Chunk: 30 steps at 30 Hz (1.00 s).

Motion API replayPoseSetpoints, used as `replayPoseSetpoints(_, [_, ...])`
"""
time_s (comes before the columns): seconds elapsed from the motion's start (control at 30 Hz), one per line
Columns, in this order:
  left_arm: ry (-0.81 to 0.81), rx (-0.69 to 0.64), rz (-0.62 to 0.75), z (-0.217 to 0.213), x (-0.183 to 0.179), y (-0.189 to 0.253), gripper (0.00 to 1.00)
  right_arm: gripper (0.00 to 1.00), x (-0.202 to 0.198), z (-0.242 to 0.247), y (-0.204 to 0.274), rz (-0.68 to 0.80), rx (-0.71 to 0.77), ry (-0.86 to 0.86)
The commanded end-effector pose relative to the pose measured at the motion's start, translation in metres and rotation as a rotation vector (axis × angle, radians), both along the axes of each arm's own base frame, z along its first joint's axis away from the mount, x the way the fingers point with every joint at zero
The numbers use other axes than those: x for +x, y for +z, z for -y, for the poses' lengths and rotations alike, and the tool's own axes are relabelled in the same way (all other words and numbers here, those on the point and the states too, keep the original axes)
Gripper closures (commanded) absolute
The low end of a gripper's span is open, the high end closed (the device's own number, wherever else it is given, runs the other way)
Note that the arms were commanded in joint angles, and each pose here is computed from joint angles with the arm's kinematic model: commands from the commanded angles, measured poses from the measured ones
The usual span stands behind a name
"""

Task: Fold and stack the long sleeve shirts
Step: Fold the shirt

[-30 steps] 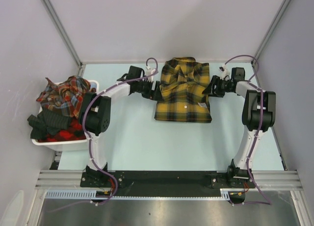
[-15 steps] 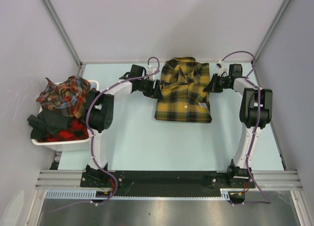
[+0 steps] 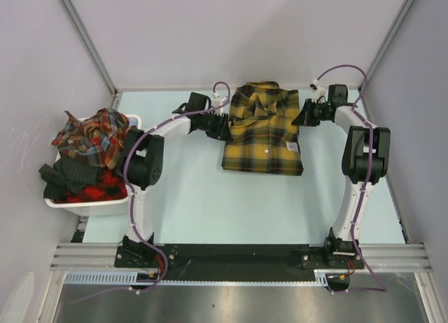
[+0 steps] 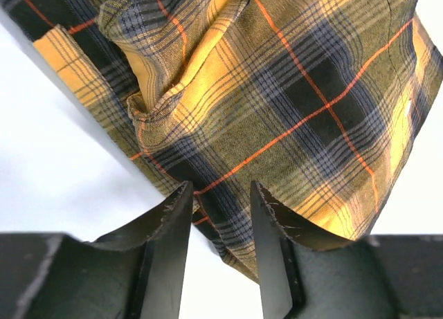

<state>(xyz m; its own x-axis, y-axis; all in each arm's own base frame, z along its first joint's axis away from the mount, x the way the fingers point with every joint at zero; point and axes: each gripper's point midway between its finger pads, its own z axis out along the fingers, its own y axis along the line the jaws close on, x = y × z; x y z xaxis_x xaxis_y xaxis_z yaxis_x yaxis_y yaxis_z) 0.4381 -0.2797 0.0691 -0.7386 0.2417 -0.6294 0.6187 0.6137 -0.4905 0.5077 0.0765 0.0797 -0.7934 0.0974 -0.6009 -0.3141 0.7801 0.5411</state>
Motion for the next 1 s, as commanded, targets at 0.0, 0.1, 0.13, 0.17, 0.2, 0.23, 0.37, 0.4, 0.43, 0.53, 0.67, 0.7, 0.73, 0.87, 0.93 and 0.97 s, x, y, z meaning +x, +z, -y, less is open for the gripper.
replayPoseSetpoints(0.0, [0.008, -0.040, 0.085, -0.005, 0.013, 0.029, 0.53, 0.90, 0.033, 0.014, 0.028, 0.115, -0.062, -0.049])
replayPoseSetpoints(0.1, [-0.048, -0.103, 0.130, -0.001, 0.000, 0.061, 0.41, 0.51, 0.025, 0.022, 0.055, 0.138, -0.113, -0.058])
replayPoseSetpoints(0.13, [-0.059, -0.134, 0.128, 0.001, -0.006, 0.072, 0.33, 0.45, 0.018, 0.021, 0.057, 0.145, -0.123, -0.041])
replayPoseSetpoints(0.17, [-0.074, -0.161, 0.101, 0.003, -0.017, 0.074, 0.29, 0.32, 0.011, 0.018, 0.065, 0.157, -0.110, -0.032])
replayPoseSetpoints(0.2, [-0.118, -0.217, 0.089, 0.009, -0.032, 0.092, 0.25, 0.27, 0.004, 0.014, 0.093, 0.211, -0.087, -0.023])
replayPoseSetpoints(0.23, [-0.123, -0.245, 0.047, 0.013, -0.041, 0.096, 0.20, 0.23, -0.013, -0.001, 0.090, 0.162, -0.009, 0.006])
replayPoseSetpoints(0.37, [-0.206, -0.343, -0.135, 0.032, -0.097, 0.094, 0.06, 0.14, -0.069, -0.059, 0.094, 0.028, 0.197, 0.118])
replayPoseSetpoints(0.4, [-0.231, -0.369, -0.134, 0.041, -0.103, 0.095, 0.06, 0.14, -0.079, -0.071, 0.099, 0.018, 0.254, 0.160])
replayPoseSetpoints(0.43, [-0.224, -0.389, -0.201, 0.044, -0.112, 0.093, 0.06, 0.15, -0.091, -0.087, 0.096, -0.018, 0.285, 0.197])
replayPoseSetpoints(0.53, [-0.200, -0.420, -0.304, 0.055, -0.118, 0.075, 0.09, 0.19, -0.119, -0.119, 0.072, -0.156, 0.398, 0.232])
replayPoseSetpoints(0.67, [-0.093, -0.405, -0.382, 0.059, -0.094, 0.032, 0.12, 0.30, -0.135, -0.126, 0.019, -0.338, 0.462, 0.160])
replayPoseSetpoints(0.7, [-0.068, -0.407, -0.401, 0.057, -0.089, 0.023, 0.12, 0.34, -0.140, -0.118, 0.001, -0.398, 0.476, 0.110])
replayPoseSetpoints(0.73, [-0.034, -0.404, -0.435, 0.056, -0.084, 0.014, 0.14, 0.38, -0.142, -0.111, -0.020, -0.447, 0.469, 0.075])
replayPoseSetpoints(0.87, [0.105, -0.335, -0.532, 0.032, -0.079, -0.040, 0.15, 0.43, -0.153, -0.075, -0.072, -0.559, 0.425, -0.071])
replayPoseSetpoints(0.93, [0.114, -0.313, -0.561, 0.024, -0.092, -0.051, 0.15, 0.43, -0.159, -0.064, -0.079, -0.579, 0.420, -0.108])
replayPoseSetpoints(0.97, [0.102, -0.321, -0.555, 0.023, -0.095, -0.045, 0.15, 0.43, -0.164, -0.062, -0.077, -0.595, 0.422, -0.107])
